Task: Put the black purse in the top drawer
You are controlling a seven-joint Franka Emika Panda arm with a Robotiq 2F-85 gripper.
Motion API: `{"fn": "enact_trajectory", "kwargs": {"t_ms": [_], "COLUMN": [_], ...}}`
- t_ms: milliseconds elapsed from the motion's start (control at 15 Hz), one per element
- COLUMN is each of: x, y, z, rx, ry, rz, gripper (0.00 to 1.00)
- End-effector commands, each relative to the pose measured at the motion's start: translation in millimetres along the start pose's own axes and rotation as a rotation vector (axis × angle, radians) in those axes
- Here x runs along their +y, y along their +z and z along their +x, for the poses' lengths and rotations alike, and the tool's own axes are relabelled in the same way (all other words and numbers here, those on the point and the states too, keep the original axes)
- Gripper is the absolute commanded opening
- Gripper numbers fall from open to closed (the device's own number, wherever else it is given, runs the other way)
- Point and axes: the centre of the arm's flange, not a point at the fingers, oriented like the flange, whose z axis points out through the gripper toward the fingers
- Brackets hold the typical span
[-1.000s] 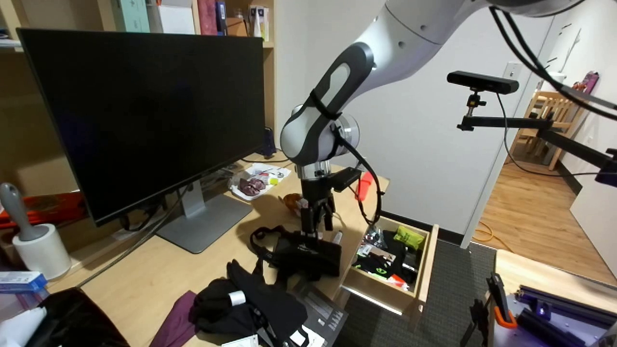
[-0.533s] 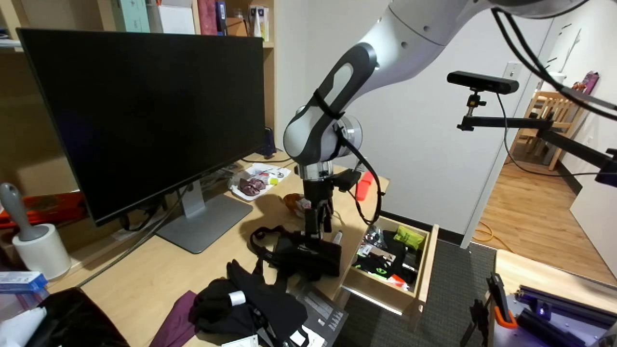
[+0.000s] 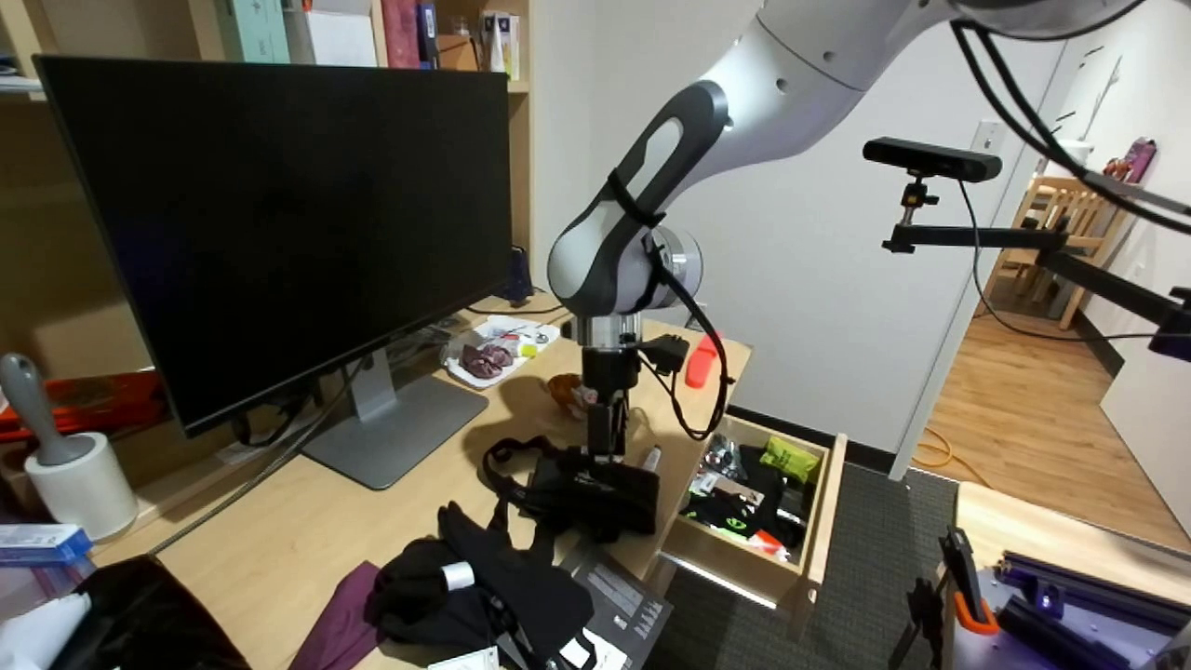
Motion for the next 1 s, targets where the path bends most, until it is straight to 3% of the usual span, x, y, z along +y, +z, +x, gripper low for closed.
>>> {"fn": "enact_trajectory", "kwargs": {"t_ms": [0,600,733,933], "x": [-1.2,-3.3,-3.5,-3.3], "y": [1.9,4.9,5.6,6.3], "z": [-5.1,-5.4,-5.7,-6.4], "rx": [0.04,0.037,0.033,0.027], "ry": [-0.057,-0.111,-0.114,-0.11], "rz": [0.029,0.064,0.069,0.07], "gripper": [1.0,1.0,0.74,0.53]}}
